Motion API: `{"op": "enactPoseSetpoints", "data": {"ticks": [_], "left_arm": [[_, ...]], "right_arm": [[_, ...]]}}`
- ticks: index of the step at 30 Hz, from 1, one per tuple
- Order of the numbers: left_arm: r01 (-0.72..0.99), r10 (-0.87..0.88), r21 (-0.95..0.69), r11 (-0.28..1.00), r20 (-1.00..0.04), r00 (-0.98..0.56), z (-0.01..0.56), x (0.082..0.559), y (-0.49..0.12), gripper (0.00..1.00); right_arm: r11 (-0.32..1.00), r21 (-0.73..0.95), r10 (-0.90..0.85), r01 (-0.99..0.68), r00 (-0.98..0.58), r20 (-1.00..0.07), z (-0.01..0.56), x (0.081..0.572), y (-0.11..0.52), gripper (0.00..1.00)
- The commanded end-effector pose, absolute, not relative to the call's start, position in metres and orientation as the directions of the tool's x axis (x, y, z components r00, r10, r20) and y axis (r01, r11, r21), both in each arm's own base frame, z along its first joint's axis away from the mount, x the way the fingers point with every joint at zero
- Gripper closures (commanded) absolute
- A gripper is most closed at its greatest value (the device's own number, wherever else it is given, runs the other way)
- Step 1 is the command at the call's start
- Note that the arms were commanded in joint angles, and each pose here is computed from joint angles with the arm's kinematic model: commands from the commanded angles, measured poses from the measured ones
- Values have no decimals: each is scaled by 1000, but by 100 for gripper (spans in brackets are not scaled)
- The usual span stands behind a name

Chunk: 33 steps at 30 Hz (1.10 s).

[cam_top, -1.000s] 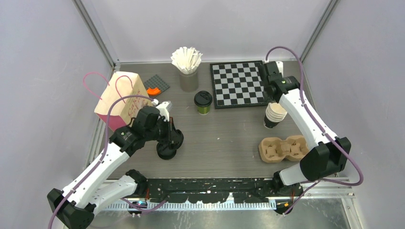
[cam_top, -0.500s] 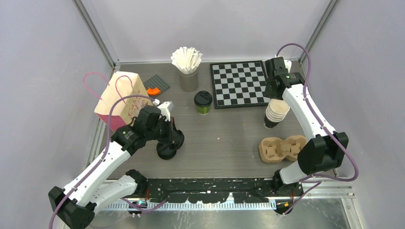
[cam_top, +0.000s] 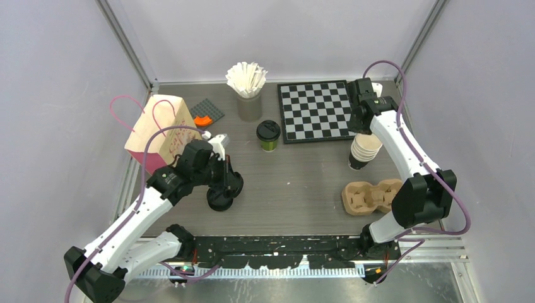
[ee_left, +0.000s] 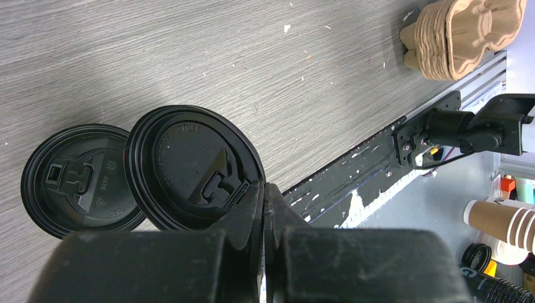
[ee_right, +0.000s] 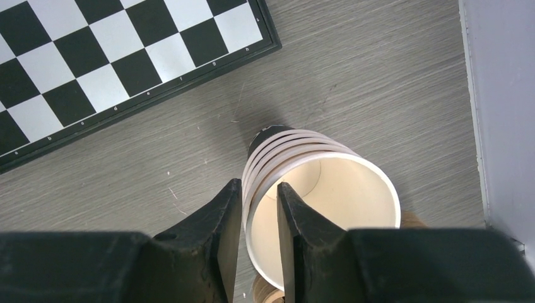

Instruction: Pack the takeout coffee

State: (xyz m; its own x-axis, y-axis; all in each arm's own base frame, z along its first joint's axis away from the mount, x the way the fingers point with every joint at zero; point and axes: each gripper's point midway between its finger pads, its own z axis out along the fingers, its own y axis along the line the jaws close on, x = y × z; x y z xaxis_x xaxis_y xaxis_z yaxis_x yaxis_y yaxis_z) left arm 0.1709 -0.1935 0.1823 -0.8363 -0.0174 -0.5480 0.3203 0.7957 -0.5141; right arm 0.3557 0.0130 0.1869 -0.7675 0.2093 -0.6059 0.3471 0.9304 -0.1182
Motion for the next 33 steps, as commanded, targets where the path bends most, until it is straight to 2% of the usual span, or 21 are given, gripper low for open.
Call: {"op": "enactPoseSetpoints", "data": {"ticks": [1,9,14,18,24,28,33], "left_arm": [[351,-23,-523,777,-581,-814,190,174,-198,100],[351,-30,-522,778,-588,-808,191,173,-196,100],[350,-32,-528,774,-585,-811,190,173,-197,100],[351,-40,-541,764,-583,-811,191,174,-201,100],[346,-39,-545,764,-574,-818,189,173,-201,100],[347,-42,-545,763,-577,-815,190,174,-201,100],[343,-44,-541,768,-579,-814,189,175,-200,100]], "right_arm": [[920,-102,232,379,-733,-639,194,356,9,68],[947,-124,157,296,-763,-627,201,346,12,88],[949,-185,92,257,-781,-617,214,334,11,87],[980,-119,55,159,-795,-604,209,329,31,87],[973,-229,-118,16,-821,-558,207,319,49,86],[964,-267,-159,-4,-812,-562,214,322,51,91],[940,-340,-178,35,-799,-574,236,322,38,93]]}}
